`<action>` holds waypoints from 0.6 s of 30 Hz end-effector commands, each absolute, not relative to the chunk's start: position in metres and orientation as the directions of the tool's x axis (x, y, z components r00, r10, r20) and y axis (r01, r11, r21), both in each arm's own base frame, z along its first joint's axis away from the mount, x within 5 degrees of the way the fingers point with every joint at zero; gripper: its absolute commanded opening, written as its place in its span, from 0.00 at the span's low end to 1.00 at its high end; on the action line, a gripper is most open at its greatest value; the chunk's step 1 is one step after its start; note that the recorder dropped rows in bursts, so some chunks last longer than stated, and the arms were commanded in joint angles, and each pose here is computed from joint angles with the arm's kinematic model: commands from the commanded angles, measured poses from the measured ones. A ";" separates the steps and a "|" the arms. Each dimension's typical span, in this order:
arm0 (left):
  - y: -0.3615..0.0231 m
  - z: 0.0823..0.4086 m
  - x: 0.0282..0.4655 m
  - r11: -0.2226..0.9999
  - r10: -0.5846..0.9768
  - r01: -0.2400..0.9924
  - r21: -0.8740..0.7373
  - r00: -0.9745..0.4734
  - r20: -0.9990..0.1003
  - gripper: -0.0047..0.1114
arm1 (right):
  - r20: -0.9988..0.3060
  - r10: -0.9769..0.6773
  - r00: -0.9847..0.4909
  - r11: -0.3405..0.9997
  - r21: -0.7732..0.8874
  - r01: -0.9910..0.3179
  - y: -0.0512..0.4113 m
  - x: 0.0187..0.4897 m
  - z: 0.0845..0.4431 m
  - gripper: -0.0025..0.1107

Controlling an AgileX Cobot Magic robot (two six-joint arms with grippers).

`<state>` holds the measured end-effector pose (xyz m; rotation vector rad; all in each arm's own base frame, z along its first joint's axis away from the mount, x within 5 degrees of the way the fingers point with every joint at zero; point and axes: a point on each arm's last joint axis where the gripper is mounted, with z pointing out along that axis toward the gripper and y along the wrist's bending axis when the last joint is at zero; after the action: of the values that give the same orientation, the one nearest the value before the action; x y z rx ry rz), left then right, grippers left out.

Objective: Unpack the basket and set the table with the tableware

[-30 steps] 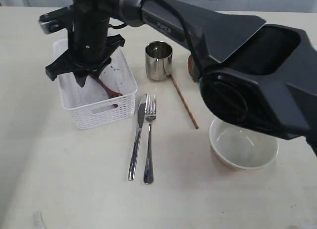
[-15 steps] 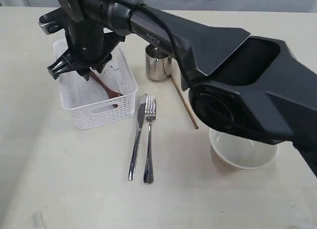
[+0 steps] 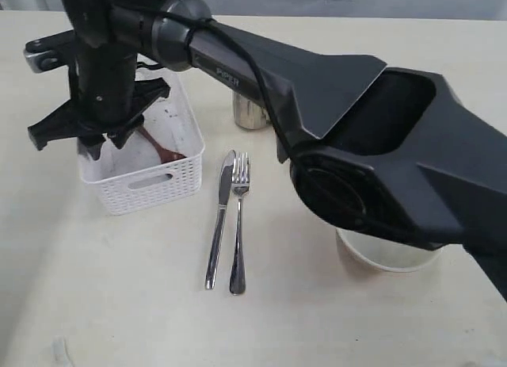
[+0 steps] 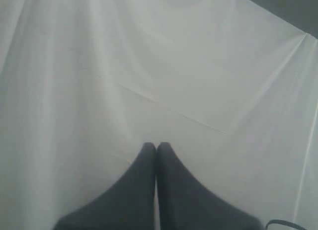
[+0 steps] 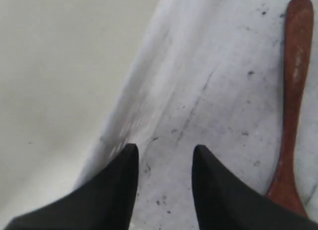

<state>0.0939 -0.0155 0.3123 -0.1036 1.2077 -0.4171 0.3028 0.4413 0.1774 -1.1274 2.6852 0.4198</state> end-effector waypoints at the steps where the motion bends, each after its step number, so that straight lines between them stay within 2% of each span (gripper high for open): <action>1: -0.015 0.310 0.093 0.918 -0.370 0.258 -0.301 0.284 -0.885 0.04 | -0.276 -0.672 -0.687 0.625 0.286 -0.726 0.456 0.282 0.181 0.33; 6: -0.015 0.310 0.093 0.918 -0.370 0.258 -0.301 0.284 -0.885 0.04 | -0.283 -0.672 -0.684 0.632 0.262 -0.730 0.454 0.284 0.183 0.33; 11: -0.016 0.310 0.093 0.918 -0.369 0.258 -0.301 0.280 -0.886 0.04 | -0.340 -0.732 -0.590 0.648 -0.079 -0.758 0.435 0.311 0.187 0.33; 15: -0.016 0.310 0.093 0.918 -0.369 0.258 -0.301 0.280 -0.886 0.04 | -0.343 -0.720 -0.604 0.652 -0.037 -0.757 0.437 0.309 0.187 0.37; 18: -0.016 0.310 0.093 0.918 -0.369 0.258 -0.301 0.280 -0.886 0.04 | -0.417 -0.681 -0.603 0.650 0.036 -0.759 0.446 0.309 0.189 0.40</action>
<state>0.0939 -0.0155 0.3121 -0.1034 1.2097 -0.4172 0.3071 0.4422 0.1778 -1.1694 2.5514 0.2110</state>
